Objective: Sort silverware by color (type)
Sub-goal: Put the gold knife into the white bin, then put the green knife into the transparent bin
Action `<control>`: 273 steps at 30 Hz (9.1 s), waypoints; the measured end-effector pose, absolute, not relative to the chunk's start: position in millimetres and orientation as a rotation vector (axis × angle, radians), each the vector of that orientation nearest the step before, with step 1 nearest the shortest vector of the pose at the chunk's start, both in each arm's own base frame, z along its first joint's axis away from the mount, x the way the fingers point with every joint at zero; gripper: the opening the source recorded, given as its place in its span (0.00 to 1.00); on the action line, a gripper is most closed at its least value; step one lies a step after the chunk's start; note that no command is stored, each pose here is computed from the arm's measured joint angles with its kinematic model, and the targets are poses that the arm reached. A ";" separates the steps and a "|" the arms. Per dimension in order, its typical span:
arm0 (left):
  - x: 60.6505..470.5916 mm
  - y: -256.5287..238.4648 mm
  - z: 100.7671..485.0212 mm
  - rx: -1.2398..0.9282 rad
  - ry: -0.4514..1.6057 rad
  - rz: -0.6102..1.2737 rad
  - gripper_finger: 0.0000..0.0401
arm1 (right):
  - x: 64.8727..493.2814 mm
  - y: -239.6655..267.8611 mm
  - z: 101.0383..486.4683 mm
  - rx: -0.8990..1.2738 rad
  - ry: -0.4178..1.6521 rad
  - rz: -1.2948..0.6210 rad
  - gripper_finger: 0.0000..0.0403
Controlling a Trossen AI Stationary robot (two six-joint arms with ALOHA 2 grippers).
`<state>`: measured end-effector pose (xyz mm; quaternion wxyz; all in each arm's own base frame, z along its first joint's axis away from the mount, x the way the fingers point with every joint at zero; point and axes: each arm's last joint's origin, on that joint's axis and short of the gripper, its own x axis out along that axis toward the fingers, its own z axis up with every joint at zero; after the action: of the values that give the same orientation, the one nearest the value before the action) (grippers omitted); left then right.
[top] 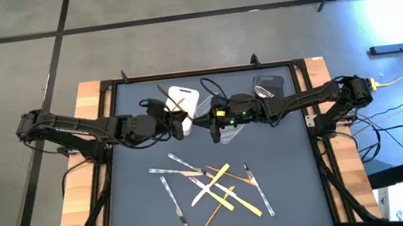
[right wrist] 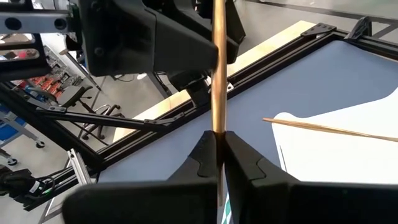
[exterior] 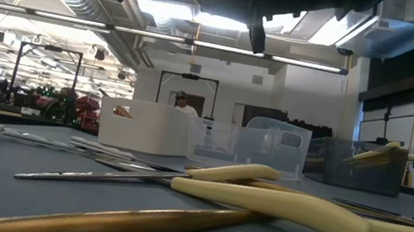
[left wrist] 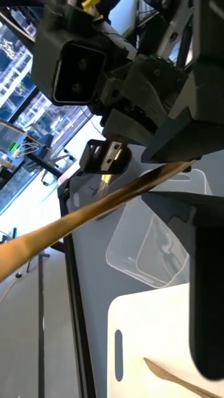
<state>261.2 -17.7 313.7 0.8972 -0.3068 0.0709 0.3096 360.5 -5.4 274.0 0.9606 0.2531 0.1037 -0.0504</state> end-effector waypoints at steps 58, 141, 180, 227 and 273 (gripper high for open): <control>257.9 -5.0 315.1 -0.654 0.257 0.490 0.05 | 331.9 -29.6 290.0 0.535 0.344 -0.070 0.20; 233.5 164.4 179.3 -1.901 1.038 0.338 0.09 | 298.7 -55.9 306.6 0.472 0.405 -0.158 0.20; 228.4 162.6 194.5 -1.730 0.985 0.369 0.26 | 295.0 -55.1 299.3 0.483 0.487 -0.174 0.20; 190.7 17.9 318.1 -0.734 0.697 0.137 0.26 | 295.0 -55.1 299.2 0.482 0.488 -0.177 0.20; 254.0 -115.2 180.1 0.443 1.295 -0.541 0.26 | 294.7 -55.0 299.0 0.483 0.491 -0.178 0.20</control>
<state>254.0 -115.2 180.1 0.7413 0.2022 0.5905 -0.2468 294.7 -55.0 299.0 0.9374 0.2363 0.2405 -0.0869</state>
